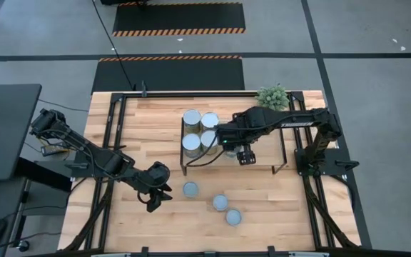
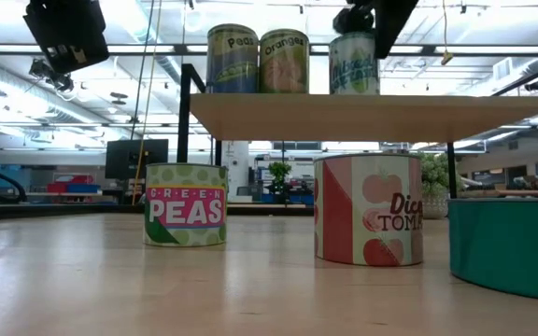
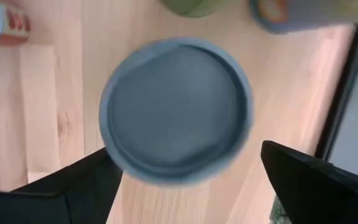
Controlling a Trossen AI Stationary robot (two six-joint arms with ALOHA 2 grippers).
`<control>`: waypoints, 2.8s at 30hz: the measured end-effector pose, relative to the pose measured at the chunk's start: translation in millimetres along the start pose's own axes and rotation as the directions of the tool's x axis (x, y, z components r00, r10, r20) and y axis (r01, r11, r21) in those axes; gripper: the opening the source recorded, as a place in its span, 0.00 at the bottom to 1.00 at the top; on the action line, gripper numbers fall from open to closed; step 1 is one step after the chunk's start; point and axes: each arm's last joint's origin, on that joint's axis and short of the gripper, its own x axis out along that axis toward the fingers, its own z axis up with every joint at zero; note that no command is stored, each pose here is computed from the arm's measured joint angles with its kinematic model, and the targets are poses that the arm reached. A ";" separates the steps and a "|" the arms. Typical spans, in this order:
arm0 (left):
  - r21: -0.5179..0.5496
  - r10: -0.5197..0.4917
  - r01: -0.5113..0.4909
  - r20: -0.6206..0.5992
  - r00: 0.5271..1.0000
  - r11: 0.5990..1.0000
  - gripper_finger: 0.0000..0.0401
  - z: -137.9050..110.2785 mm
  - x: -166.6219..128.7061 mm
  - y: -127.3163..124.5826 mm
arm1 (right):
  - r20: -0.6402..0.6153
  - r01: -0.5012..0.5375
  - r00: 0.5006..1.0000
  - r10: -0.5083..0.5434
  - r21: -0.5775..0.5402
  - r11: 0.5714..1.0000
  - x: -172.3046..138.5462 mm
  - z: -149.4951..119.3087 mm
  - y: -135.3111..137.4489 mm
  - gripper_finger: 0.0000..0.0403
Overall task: Pick and place cans onto a shelf
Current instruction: Put the canned mixed vegetables on the shelf, then put the canned diced tomatoes on the shelf
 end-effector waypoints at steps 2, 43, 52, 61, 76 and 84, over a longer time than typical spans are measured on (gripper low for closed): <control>0.001 -0.009 0.009 -0.012 1.000 1.000 0.43 -0.4 0.0 -0.3 | 0.012 0.010 1.000 -0.011 0.037 0.999 -6.1 -8.0 0.1 0.94; 0.024 0.002 -0.002 -0.006 1.000 1.000 0.43 0.7 0.2 1.4 | 0.243 0.057 0.952 -0.185 0.452 0.890 31.5 -46.2 -9.8 0.86; 0.024 0.002 -0.002 -0.006 1.000 1.000 0.43 0.7 0.1 1.4 | 0.187 0.076 0.966 -0.176 0.446 0.892 29.5 -52.2 -9.7 0.86; 0.041 -0.024 0.025 -0.033 0.999 0.999 0.43 -3.4 -0.5 -2.3 | 0.251 -0.070 0.966 -0.058 0.471 0.879 2.5 -51.1 16.1 0.86; 0.169 0.073 -0.055 -0.104 0.992 0.984 0.53 -13.7 7.8 3.4 | 0.460 -0.302 0.887 0.039 0.513 0.803 -2.2 -30.0 112.9 0.86; 0.142 0.077 -0.059 -0.126 0.989 0.988 0.63 -15.7 7.3 4.0 | 0.462 -0.359 0.877 0.129 0.453 0.816 26.7 12.2 158.0 0.86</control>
